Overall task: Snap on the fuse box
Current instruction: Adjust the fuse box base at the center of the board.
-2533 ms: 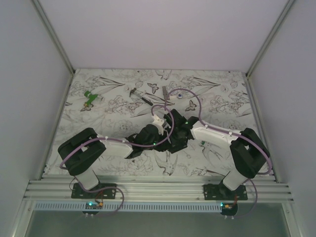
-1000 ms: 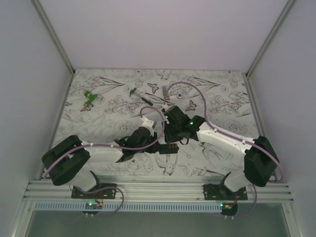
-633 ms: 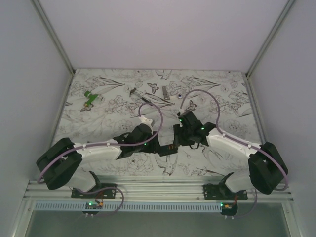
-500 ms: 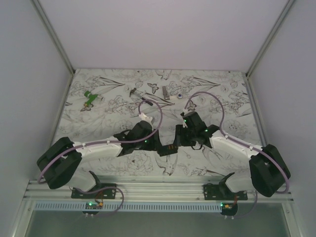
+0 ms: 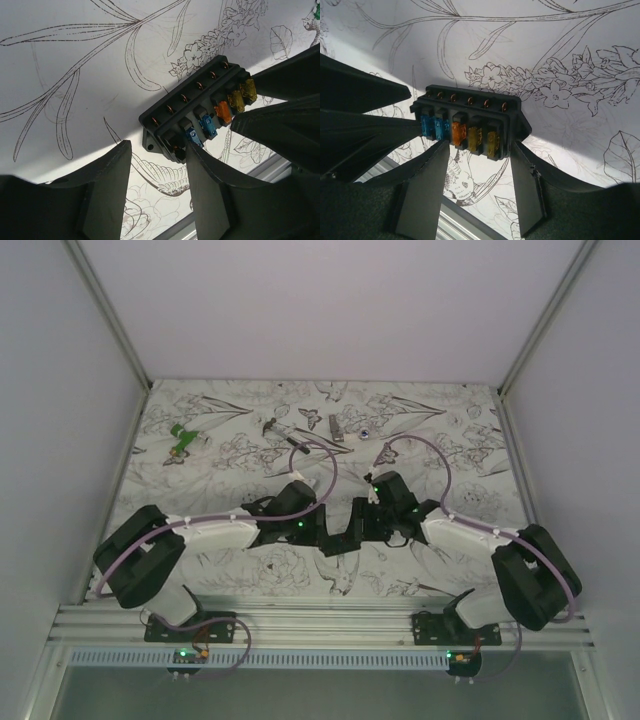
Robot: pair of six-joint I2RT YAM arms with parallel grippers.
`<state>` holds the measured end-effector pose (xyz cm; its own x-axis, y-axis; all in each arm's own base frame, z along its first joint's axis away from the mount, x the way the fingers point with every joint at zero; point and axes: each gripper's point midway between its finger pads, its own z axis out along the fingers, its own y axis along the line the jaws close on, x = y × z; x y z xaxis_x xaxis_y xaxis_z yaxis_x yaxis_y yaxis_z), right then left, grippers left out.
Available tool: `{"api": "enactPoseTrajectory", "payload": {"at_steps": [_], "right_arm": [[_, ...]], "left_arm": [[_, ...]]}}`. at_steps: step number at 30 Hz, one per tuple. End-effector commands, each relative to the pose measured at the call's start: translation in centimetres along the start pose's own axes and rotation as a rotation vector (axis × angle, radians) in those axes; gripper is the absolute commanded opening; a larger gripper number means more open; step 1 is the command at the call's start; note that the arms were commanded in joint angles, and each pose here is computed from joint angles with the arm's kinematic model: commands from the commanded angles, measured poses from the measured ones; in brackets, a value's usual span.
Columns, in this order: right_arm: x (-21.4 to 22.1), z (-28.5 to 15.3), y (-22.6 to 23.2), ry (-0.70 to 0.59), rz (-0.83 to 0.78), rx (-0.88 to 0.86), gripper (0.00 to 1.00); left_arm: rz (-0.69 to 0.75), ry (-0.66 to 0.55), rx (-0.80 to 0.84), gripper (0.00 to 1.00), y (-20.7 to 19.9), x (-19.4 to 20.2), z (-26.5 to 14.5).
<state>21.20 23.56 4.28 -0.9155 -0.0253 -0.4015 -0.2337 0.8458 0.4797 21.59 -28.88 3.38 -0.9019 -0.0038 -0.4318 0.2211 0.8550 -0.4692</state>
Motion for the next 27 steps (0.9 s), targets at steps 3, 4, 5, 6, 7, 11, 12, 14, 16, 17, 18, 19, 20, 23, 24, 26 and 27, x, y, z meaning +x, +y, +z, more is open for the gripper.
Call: {"api": "enactPoseTrajectory", "payload": {"at_steps": [3,4,5,6,7,11,12,14,16,17,18,19,20,23,24,26,27], "right_arm": [[0.1,1.3,0.5,0.028,0.010,-0.050,0.54],[0.3,1.5,0.5,0.038,0.009,-0.055,0.53],[0.4,1.6,0.6,0.043,0.003,-0.063,0.52],[0.4,1.7,0.7,0.046,-0.008,-0.070,0.52],[0.3,1.8,0.7,0.046,-0.021,-0.073,0.52],[-1.5,2.8,1.0,0.059,-0.117,-0.062,0.53],[-2.0,3.3,1.2,0.069,-0.136,-0.063,0.53],[-3.5,4.0,2.2,0.063,-0.170,-0.086,0.53],[-4.6,4.5,2.7,0.054,-0.193,-0.092,0.54],[-5.0,4.5,2.9,0.048,-0.201,-0.092,0.54],[-5.4,4.4,3.1,0.038,-0.204,-0.093,0.55],[-5.8,4.1,3.2,0.019,-0.206,-0.088,0.57],[-6.1,3.7,3.2,0.004,-0.205,-0.084,0.59],[-5.9,2.3,3.0,-0.033,-0.181,-0.066,0.63],[-5.7,1.8,3.1,-0.042,-0.168,-0.070,0.63],[-4.9,0.8,3.3,-0.057,-0.128,-0.092,0.63],[-4.3,0.6,3.4,-0.055,-0.096,-0.108,0.63]], "left_arm": [[-0.023,0.053,-0.023,0.49,0.4,0.5,0.3],[-0.028,0.061,-0.023,0.49,0.4,0.6,0.4],[-0.032,0.067,-0.021,0.49,0.4,0.6,0.4],[-0.033,0.069,-0.015,0.49,0.2,0.6,0.3],[-0.034,0.074,-0.010,0.49,0.1,0.7,0.2],[-0.045,0.102,0.020,0.49,-0.4,1.2,-0.1],[-0.050,0.109,0.029,0.49,-0.5,1.4,-0.2],[-0.060,0.111,0.040,0.49,-0.8,1.4,-0.4],[-0.069,0.096,0.040,0.50,-0.8,1.3,-0.8],[-0.072,0.084,0.040,0.50,-0.8,1.1,-1.0],[-0.077,0.073,0.038,0.52,-0.6,1.0,-1.3],[-0.085,0.062,0.039,0.53,-0.5,0.7,-1.6],[-0.093,0.052,0.042,0.53,-0.4,0.5,-1.8],[-0.125,0.038,0.049,0.53,0.0,-0.1,-2.4],[-0.136,0.040,0.054,0.53,0.1,-0.3,-2.5],[-0.155,0.052,0.066,0.51,0.1,-0.6,-2.4],[-0.160,0.060,0.073,0.50,-0.1,-0.8,-2.3]]}}
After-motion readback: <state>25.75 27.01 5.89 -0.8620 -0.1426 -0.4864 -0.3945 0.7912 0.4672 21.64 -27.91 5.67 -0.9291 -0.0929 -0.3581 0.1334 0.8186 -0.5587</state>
